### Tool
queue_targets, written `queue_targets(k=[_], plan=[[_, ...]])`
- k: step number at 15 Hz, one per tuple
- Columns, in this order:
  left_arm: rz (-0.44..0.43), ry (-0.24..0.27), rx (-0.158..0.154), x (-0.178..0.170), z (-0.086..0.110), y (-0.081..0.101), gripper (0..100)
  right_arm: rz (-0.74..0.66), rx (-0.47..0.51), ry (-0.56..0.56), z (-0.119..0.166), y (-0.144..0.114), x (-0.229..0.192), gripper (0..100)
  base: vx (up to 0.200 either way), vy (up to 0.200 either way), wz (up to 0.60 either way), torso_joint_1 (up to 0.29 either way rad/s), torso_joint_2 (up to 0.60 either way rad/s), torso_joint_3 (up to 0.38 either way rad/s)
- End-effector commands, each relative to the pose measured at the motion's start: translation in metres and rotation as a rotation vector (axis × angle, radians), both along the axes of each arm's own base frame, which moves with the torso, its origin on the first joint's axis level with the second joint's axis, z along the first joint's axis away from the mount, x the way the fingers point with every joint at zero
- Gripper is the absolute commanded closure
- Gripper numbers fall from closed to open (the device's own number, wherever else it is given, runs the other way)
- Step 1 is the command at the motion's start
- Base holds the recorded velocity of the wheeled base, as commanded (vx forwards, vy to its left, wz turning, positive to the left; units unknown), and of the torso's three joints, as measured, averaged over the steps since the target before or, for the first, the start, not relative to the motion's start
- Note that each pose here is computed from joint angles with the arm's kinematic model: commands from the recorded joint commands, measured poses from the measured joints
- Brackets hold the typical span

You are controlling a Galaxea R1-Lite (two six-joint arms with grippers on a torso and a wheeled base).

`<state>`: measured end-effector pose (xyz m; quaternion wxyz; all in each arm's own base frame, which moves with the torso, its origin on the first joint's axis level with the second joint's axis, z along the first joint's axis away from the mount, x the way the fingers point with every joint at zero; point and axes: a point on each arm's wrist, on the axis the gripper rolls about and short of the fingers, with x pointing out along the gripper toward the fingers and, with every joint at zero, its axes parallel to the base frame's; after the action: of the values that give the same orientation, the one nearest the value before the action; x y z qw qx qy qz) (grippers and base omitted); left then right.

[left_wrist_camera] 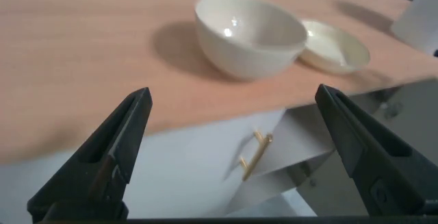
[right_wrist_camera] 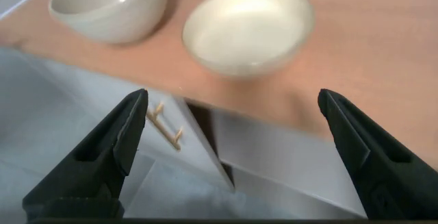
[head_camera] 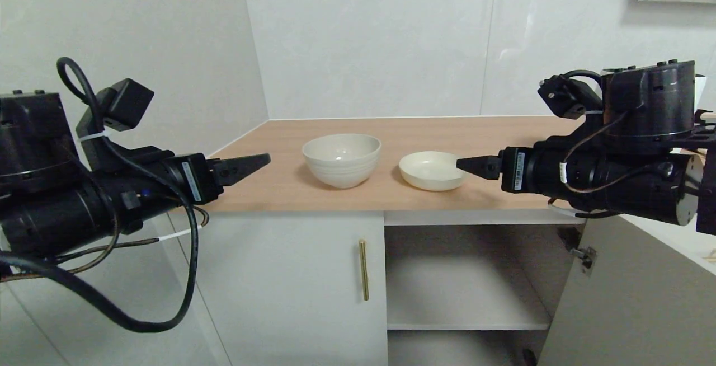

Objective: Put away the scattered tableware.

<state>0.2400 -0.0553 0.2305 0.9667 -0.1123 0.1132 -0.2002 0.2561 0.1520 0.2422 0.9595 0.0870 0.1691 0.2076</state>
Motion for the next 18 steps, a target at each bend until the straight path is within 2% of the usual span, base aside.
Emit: queue_targets(k=[1,5,8,9,10,11,12,13,14,15,18], plan=[[-0.002,0.035,0.007,0.018,-0.008,-0.005,0,0.006,-0.010,0.020,-0.013,0.006,0.012,0,0.000,0.000,0.00,0.178,-0.46,-0.290],[-0.002,0.059,0.011,0.049,-0.008,-0.012,0,0.026,-0.012,-0.011,-0.015,0.009,0.025,0,0.000,0.000,0.00,0.179,-0.46,-0.275],[-0.016,0.180,0.041,0.063,-0.001,-0.022,0,-0.004,-0.026,-0.016,-0.013,0.014,0.039,0,0.000,0.000,0.00,0.066,-0.16,-0.095],[-0.030,0.275,0.069,0.059,-0.002,-0.027,0,-0.067,-0.077,0.042,-0.010,0.012,0.044,0,0.000,0.000,0.00,0.022,-0.06,-0.022],[-0.043,0.342,0.085,0.056,-0.001,-0.030,0,-0.101,-0.096,0.106,-0.004,0.012,0.047,0,0.000,0.000,0.00,0.000,0.00,0.000],[-0.045,0.363,0.085,0.057,0.000,-0.033,0,-0.120,-0.084,0.140,-0.002,0.013,0.048,0,0.000,0.000,0.00,0.000,0.00,0.000],[-0.026,0.395,0.025,0.062,0.000,-0.038,0,-0.155,-0.044,0.180,0.002,0.014,0.051,0,0.000,0.000,0.00,0.000,0.00,0.000],[0.038,0.422,-0.078,0.070,0.004,-0.045,0,-0.194,-0.053,0.191,-0.003,0.016,0.057,0,0.000,0.000,0.00,0.000,0.00,0.000],[0.084,0.427,-0.120,0.076,0.006,-0.048,0,-0.236,-0.072,0.191,-0.008,0.016,0.062,0,0.000,0.000,0.00,0.000,0.00,0.000],[0.116,0.428,-0.123,0.079,0.004,-0.051,0,-0.256,-0.081,0.189,-0.010,0.017,0.065,0,0.000,0.000,0.00,0.000,0.00,0.000],[0.184,0.458,-0.083,0.099,-0.016,-0.062,0,-0.274,-0.088,0.193,-0.014,0.017,0.070,0,0.000,0.000,0.00,0.000,0.00,0.000]])
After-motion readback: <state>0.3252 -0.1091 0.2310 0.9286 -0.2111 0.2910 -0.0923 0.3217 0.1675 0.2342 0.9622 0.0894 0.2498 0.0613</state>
